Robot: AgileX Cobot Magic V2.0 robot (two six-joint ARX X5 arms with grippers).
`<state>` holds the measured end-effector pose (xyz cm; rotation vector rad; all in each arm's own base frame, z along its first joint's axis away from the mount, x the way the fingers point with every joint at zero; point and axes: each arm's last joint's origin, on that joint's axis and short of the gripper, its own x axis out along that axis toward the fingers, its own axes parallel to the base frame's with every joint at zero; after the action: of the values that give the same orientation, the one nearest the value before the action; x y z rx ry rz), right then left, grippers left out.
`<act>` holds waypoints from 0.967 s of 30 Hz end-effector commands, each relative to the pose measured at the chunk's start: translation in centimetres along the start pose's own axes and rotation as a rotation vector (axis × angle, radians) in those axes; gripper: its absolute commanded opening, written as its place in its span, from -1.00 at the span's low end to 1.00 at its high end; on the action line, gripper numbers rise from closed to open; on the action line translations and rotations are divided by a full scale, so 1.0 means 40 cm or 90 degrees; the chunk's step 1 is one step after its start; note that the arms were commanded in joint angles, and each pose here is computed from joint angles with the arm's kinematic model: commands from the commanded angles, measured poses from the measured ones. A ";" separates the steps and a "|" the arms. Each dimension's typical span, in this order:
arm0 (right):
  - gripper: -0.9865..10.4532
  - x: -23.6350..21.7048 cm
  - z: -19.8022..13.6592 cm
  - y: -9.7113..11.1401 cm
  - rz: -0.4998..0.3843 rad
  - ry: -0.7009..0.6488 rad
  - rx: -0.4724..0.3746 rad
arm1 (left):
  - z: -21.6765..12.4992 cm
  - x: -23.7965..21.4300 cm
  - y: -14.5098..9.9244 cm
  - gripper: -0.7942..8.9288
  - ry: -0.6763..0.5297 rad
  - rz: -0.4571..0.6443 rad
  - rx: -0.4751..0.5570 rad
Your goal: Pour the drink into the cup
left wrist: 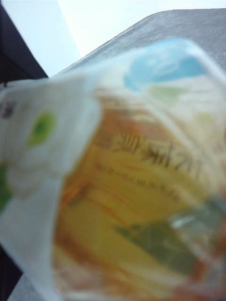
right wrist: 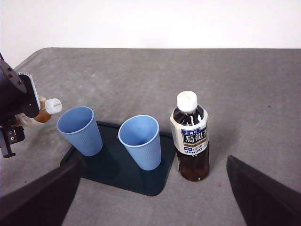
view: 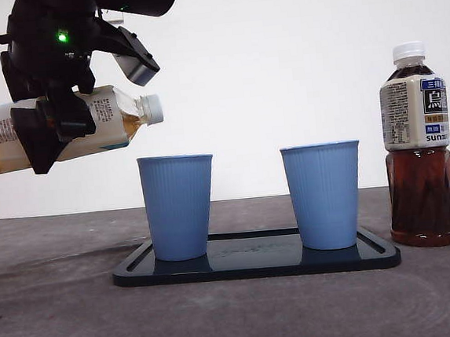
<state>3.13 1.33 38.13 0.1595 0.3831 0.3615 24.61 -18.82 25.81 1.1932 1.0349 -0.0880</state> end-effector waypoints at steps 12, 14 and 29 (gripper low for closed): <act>0.03 -0.009 0.005 0.002 0.003 -0.001 -0.001 | 0.030 0.023 -0.024 -0.33 0.044 0.041 0.037; 0.03 -0.009 0.005 0.002 0.003 -0.001 -0.001 | 0.031 0.022 -0.024 -0.33 0.043 0.041 0.035; 0.03 -0.009 0.005 0.002 0.002 -0.001 -0.001 | 0.046 -0.002 0.006 -0.33 0.014 0.051 -0.042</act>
<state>3.08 1.31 37.97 0.1561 0.4003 0.3591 25.52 -19.63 25.00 1.2239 1.0561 -0.0263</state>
